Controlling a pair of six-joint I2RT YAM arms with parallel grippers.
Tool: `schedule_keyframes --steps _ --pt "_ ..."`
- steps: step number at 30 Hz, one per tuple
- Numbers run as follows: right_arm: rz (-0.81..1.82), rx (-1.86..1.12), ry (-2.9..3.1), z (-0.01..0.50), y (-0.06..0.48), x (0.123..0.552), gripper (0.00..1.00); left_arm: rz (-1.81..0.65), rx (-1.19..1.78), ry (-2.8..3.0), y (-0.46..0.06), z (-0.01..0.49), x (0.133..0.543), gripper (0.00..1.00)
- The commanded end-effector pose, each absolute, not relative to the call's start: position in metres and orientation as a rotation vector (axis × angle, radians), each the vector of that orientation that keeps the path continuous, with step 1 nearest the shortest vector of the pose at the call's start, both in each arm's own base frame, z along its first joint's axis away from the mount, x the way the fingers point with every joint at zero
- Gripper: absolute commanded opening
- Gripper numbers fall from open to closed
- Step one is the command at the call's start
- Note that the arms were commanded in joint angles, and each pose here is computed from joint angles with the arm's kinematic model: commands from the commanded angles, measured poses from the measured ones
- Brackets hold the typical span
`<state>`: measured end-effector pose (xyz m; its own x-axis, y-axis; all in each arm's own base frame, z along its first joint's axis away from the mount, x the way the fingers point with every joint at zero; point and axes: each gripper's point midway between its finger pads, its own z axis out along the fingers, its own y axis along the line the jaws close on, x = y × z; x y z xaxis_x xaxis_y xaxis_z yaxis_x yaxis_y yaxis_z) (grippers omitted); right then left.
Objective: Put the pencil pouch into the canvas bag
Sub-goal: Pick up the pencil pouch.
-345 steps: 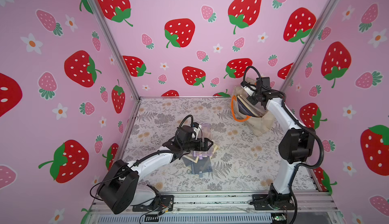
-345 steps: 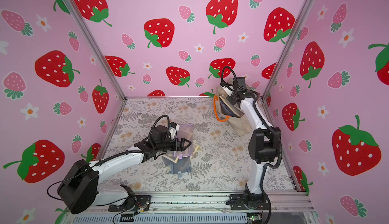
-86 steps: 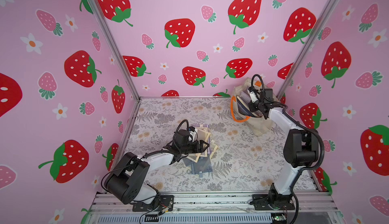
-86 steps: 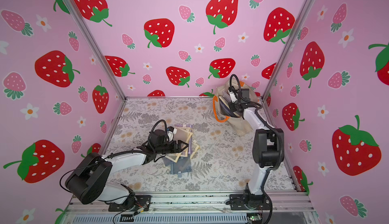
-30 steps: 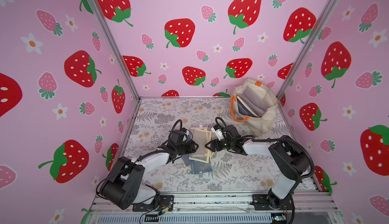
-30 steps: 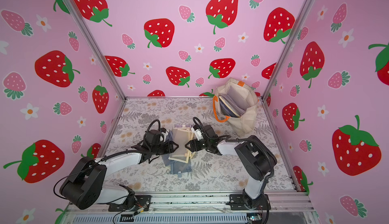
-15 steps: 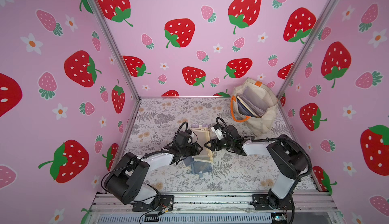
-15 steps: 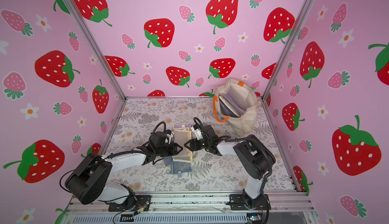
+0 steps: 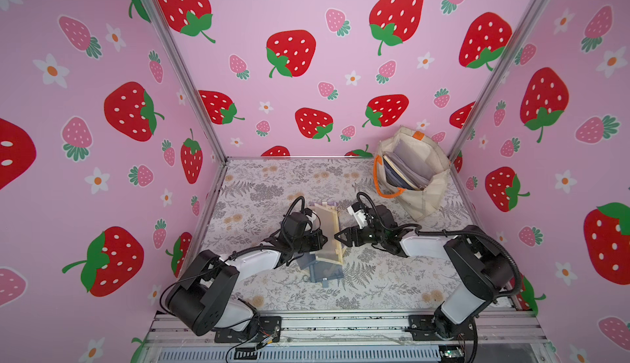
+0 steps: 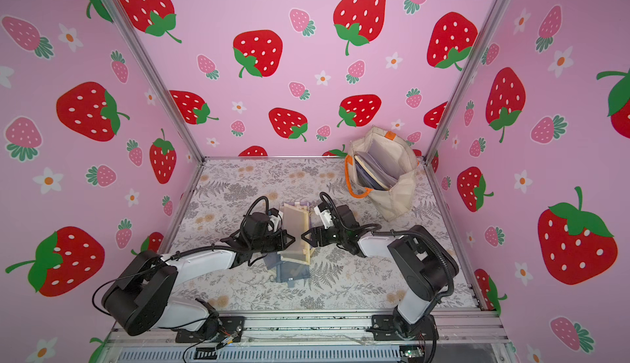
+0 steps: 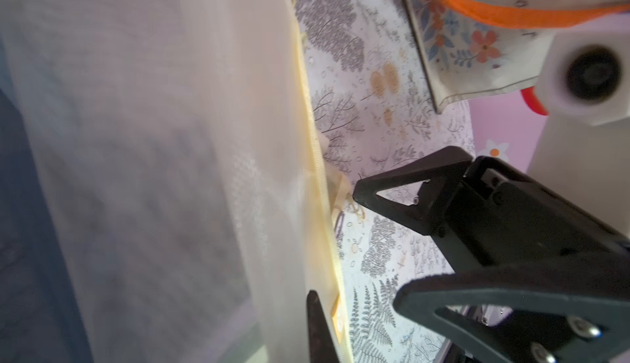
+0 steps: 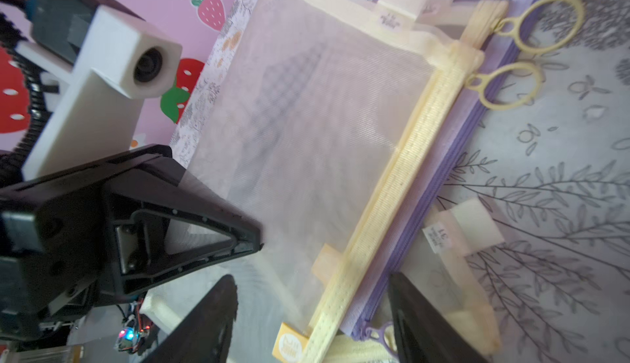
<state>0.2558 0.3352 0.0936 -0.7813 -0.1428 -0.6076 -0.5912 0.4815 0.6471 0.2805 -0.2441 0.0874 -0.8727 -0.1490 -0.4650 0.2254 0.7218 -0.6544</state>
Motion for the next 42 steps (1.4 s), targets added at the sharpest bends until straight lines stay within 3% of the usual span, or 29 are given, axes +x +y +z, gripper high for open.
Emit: schedule_keyframes --steps 1,16,42 --pt "1.336 -0.553 2.164 0.128 0.326 0.26 0.74 -1.064 0.158 2.344 -0.254 0.118 0.277 0.0" --pt "1.523 -0.551 1.936 0.221 0.32 0.245 0.79 -1.208 0.534 1.971 -0.295 0.231 0.227 0.0" --pt "1.537 -0.559 1.861 0.244 0.304 0.23 0.83 -1.216 0.586 1.759 -0.292 0.277 0.208 0.0"
